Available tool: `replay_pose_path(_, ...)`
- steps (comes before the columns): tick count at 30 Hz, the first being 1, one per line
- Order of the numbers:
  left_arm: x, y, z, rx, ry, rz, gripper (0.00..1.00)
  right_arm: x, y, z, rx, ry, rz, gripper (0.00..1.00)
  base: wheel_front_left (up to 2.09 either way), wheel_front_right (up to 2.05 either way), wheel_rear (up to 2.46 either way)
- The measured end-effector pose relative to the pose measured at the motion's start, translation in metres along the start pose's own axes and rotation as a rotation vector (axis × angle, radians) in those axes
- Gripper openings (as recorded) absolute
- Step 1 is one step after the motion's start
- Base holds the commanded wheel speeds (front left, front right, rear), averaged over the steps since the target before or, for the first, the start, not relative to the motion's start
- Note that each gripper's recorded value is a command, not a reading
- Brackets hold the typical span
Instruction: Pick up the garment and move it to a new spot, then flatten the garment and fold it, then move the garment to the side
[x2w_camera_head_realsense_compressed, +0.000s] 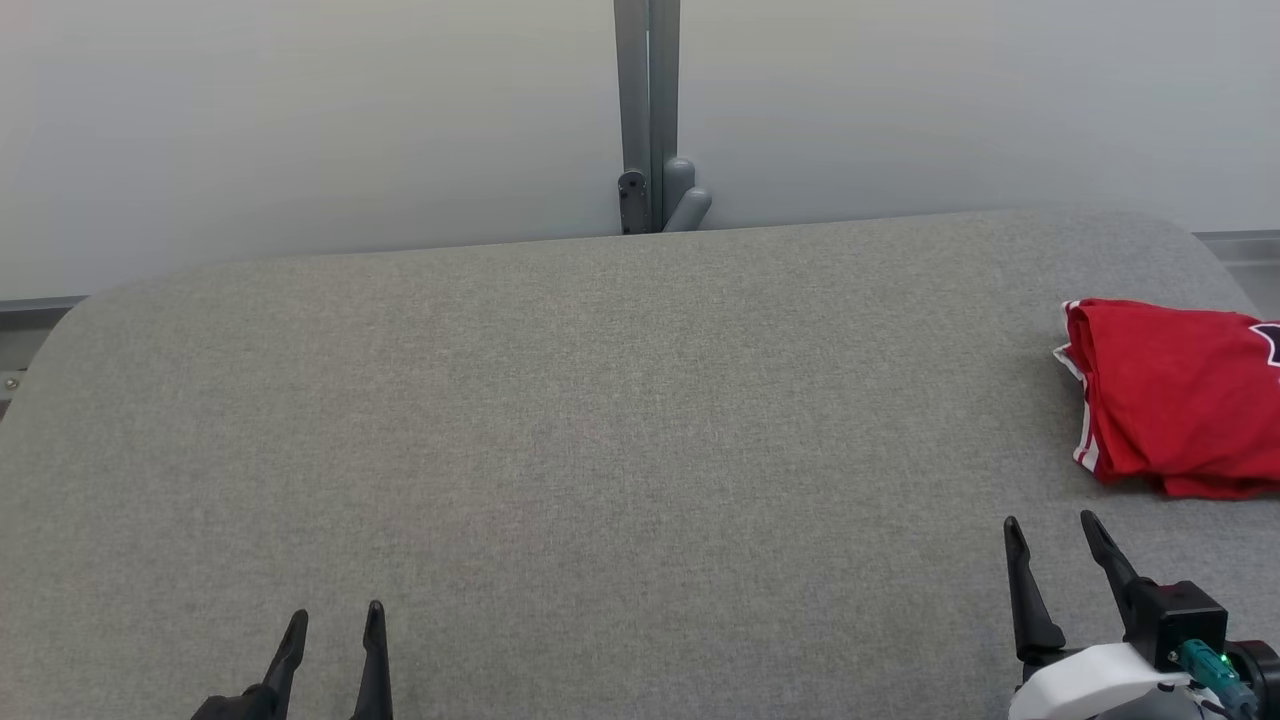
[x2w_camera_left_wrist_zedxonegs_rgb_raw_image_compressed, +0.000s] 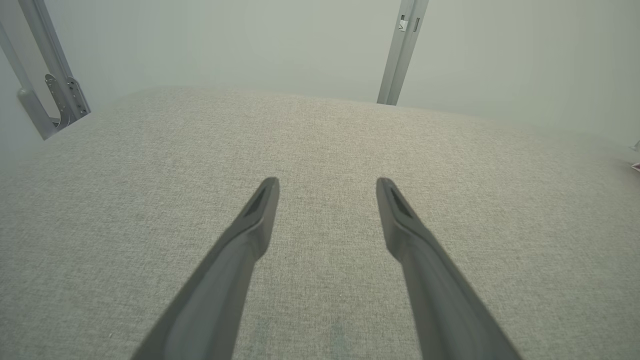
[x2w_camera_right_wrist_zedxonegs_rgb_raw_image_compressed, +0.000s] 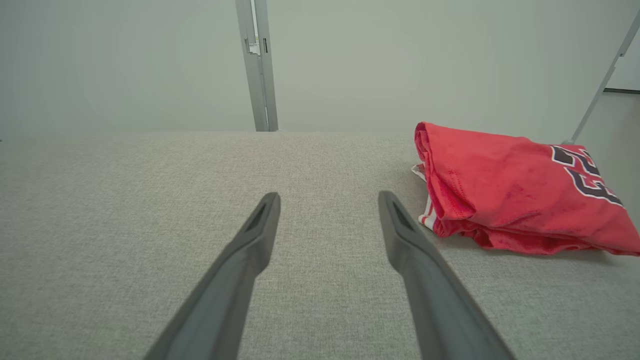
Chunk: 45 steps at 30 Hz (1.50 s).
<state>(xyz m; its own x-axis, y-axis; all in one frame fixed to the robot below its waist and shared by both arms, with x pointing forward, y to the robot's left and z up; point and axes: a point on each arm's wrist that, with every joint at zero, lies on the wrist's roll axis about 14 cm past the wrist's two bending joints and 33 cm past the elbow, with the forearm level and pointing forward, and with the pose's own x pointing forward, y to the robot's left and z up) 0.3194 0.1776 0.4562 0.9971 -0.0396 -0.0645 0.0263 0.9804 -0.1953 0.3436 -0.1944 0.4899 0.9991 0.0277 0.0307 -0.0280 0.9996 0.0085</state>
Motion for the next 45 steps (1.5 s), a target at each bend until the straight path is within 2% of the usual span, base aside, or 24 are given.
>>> replay_pose_path(5, 0.0, 0.0, 0.0, 0.0, 0.002, 0.0, 1.0, 0.0, 0.0, -0.001, 0.0, 0.003, 0.0, 1.0, 0.0, 0.0, 0.0)
replay_pose_path(6, 0.0, 0.0, 0.0, 0.0, 0.002, 0.0, 0.0, 0.0, 0.0, -0.001, 0.0, 0.003, 0.0, 0.0, 0.0, 0.0, 0.0)
replay_pose_path(13, -0.008, 0.003, -0.022, -0.013, 0.073, 0.015, 0.0, -0.008, 0.003, -0.024, 0.028, 0.078, -0.005, 0.0, 0.0, 0.0, 0.0)
replay_pose_path(26, 0.0, 0.012, -0.019, -0.237, 0.079, 0.078, 0.0, -0.005, -0.006, -0.027, 0.28, 0.097, -0.076, 0.0, 0.0, 0.0, 0.0)
replay_pose_path(45, 0.016, 0.017, -0.004, -0.525, 0.048, 0.114, 0.0, 0.006, -0.011, -0.021, 0.6, 0.084, -0.125, 0.0, 0.0, 0.0, 0.0)
